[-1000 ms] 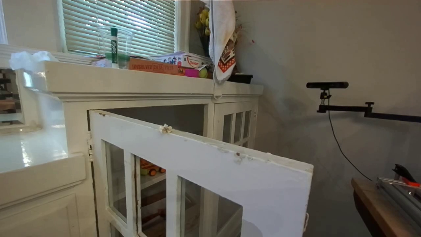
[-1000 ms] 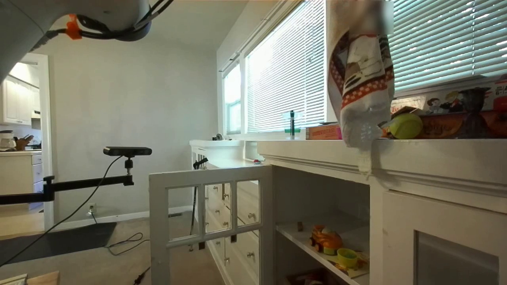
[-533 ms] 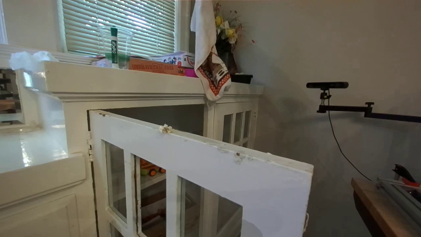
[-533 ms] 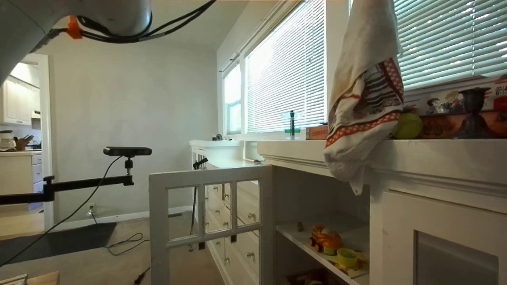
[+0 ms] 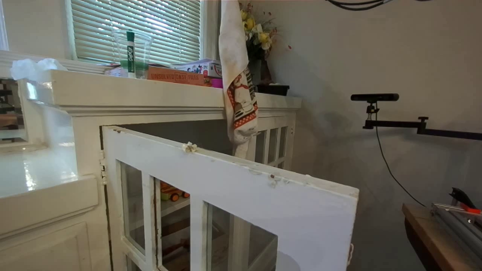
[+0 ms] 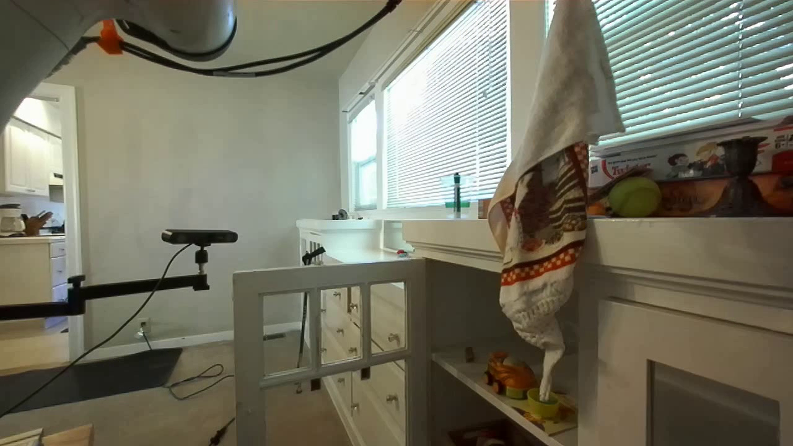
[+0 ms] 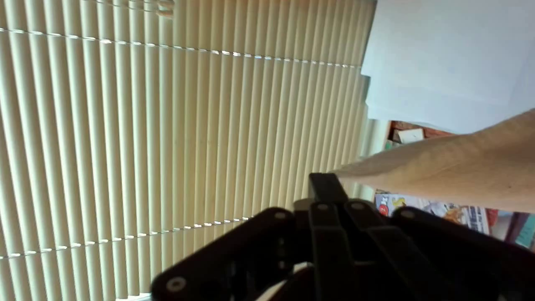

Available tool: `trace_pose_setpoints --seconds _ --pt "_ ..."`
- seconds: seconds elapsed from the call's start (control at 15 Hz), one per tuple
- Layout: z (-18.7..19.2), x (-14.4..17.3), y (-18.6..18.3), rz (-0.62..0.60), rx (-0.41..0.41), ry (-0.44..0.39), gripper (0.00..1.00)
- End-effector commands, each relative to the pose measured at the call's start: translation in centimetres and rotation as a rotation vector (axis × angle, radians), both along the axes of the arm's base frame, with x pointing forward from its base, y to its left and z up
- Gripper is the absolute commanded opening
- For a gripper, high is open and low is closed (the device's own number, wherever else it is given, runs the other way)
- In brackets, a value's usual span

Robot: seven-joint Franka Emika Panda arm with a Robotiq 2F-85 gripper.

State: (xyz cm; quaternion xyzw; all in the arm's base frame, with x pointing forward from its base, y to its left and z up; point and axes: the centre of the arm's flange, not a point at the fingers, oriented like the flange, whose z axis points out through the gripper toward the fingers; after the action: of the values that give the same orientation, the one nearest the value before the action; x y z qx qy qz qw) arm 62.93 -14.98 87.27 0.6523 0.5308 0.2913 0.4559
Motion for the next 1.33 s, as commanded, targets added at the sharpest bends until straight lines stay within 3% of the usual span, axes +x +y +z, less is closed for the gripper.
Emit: trace_pose_setpoints --seconds 0.0,0.8,1.13,1.27 --pt "4.7 5.3 -1.9 0.047 0.187 0.052 0.00" --pt "-0.4 7.7 -1.9 0.225 0.758 0.155 0.00" --pt "-1.6 8.6 -1.3 0.233 0.994 0.172 0.00" --pt "-1.8 8.8 -1.2 0.228 1.048 0.175 0.00"
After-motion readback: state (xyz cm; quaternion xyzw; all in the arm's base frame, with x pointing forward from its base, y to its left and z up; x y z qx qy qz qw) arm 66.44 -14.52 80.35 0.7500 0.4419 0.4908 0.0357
